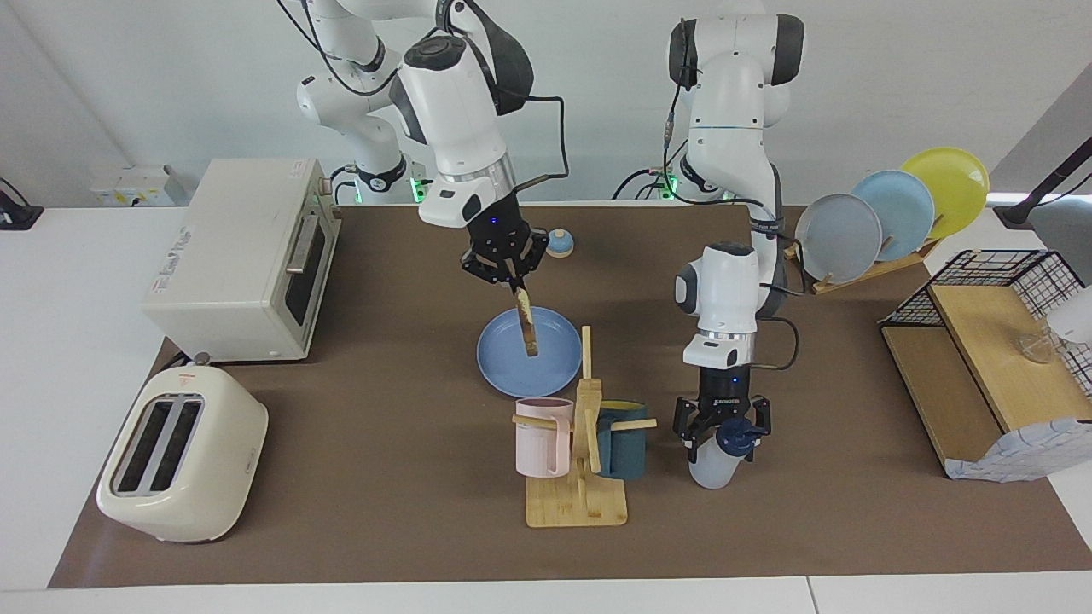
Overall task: Put bread on plate and add seasoning
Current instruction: 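Place the toast on the blue plate and open the right gripper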
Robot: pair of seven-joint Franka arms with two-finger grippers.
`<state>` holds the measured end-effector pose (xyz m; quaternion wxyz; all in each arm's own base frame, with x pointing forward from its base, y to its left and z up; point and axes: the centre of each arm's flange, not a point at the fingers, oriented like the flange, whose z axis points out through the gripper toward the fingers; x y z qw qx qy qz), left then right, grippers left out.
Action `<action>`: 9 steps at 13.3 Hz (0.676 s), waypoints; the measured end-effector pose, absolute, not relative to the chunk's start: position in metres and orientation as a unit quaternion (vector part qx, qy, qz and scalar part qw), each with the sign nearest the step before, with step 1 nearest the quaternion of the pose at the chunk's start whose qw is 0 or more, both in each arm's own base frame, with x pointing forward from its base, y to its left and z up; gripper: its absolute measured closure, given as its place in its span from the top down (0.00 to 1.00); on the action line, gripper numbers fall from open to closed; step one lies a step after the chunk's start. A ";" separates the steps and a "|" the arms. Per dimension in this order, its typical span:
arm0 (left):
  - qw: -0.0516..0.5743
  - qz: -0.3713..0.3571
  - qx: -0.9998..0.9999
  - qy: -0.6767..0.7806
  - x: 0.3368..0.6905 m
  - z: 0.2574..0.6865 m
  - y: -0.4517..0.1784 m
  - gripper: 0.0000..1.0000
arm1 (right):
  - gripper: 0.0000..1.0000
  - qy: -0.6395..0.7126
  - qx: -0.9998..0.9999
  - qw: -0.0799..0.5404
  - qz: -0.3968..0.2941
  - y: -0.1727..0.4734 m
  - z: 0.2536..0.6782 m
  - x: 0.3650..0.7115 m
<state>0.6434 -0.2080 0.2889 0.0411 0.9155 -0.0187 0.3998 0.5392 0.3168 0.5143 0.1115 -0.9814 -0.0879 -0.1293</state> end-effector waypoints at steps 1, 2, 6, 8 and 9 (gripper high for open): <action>0.040 0.399 0.916 -0.019 0.643 0.287 -0.208 1.00 | 0.07 -0.084 -0.981 0.115 -0.131 0.325 0.503 0.533; 0.040 0.398 0.916 -0.020 0.643 0.285 -0.208 1.00 | 0.07 -0.082 -0.981 0.117 -0.135 0.329 0.492 0.529; 0.040 0.398 0.916 -0.020 0.644 0.285 -0.209 1.00 | 0.07 -0.084 -0.982 0.115 -0.127 0.342 0.458 0.518; 0.040 0.398 0.916 -0.020 0.644 0.286 -0.209 0.93 | 0.07 -0.080 -0.981 0.117 -0.129 0.346 0.447 0.513; 0.040 0.396 0.917 -0.020 0.644 0.285 -0.209 0.78 | 0.07 -0.079 -0.982 0.116 -0.128 0.345 0.443 0.511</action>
